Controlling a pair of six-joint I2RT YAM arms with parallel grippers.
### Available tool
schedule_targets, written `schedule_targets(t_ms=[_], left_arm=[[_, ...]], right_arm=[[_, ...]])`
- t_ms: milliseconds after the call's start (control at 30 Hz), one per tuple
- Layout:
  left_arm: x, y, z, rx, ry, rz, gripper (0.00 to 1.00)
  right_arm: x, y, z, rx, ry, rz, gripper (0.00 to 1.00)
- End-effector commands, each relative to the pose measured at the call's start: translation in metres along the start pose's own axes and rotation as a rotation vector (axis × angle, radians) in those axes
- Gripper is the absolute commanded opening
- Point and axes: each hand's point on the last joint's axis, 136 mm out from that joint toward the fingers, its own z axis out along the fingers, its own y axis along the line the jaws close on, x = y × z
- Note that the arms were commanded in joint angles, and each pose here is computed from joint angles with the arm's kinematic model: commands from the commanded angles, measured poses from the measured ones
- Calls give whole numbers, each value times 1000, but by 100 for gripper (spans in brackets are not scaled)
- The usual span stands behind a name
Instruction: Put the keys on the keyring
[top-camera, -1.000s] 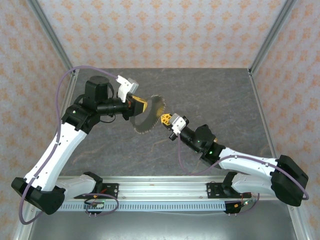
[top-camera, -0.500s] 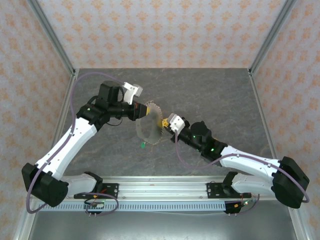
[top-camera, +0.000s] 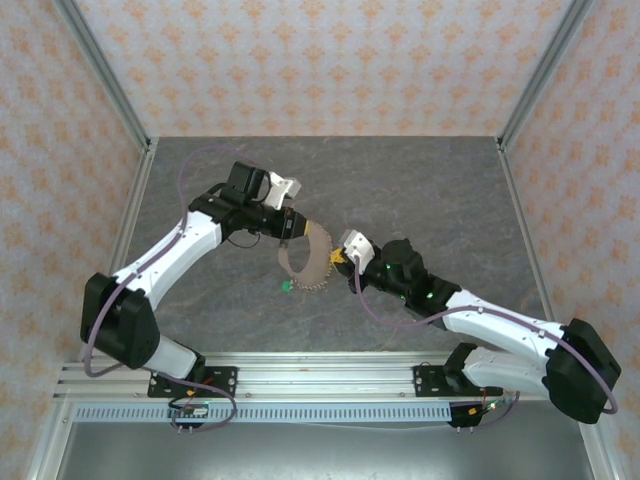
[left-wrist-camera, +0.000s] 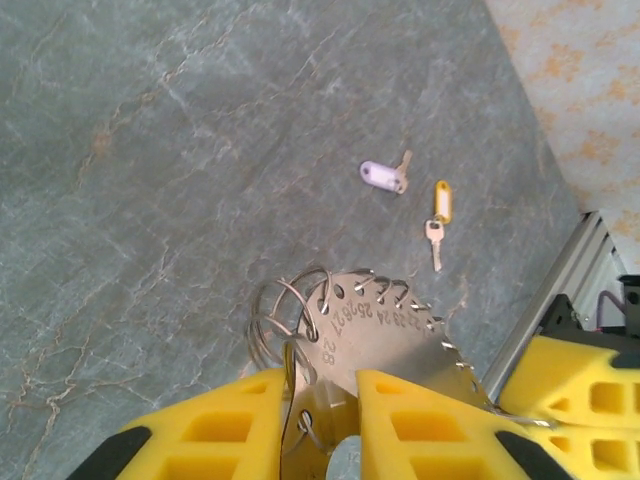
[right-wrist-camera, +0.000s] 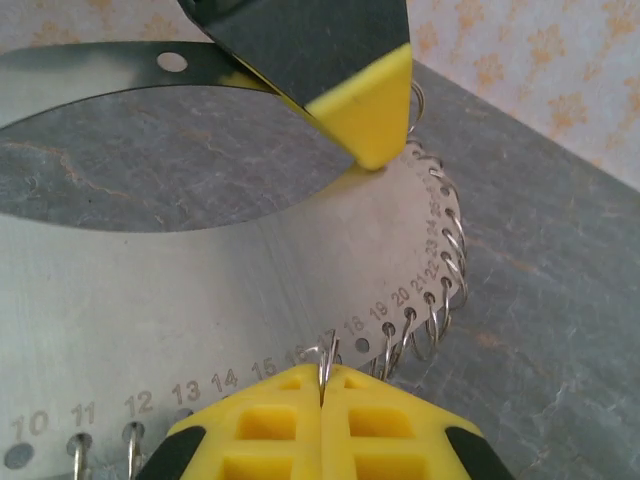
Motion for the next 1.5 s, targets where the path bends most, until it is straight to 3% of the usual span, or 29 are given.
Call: schedule_targets(t_ms=[0,233,400,500,633,733,933,1133,1467], left_arm=[[-14,42,13,-133,-35,8,26],[2,76,45,-185,8,-57,29],[10,90,48,-221,8,-97,31],[6,85,40,-218,-42,-95,31],[-11,69,13,-213,-196,-64,31],[-22,66,-17,-267,-326,-48,33],[-26,70,-67,-406,-514,-44,35],[-13,83,-104,-539,-644,-75,40],[-6,85,-120,-581,-693,-79,41]], right_arm=[[-17,9,-1,-62,-94,45,0],[30,5,15,-33,-15,134,0],[48,4,19,-19,15,166,0],[49,2,18,-9,17,171,0],[31,0,17,-34,-31,201,0],[24,15,22,-138,54,89,0],[57,23,39,-19,230,-351,0],[58,45,47,-25,234,-582,0],[67,106,46,-216,191,-750,0]])
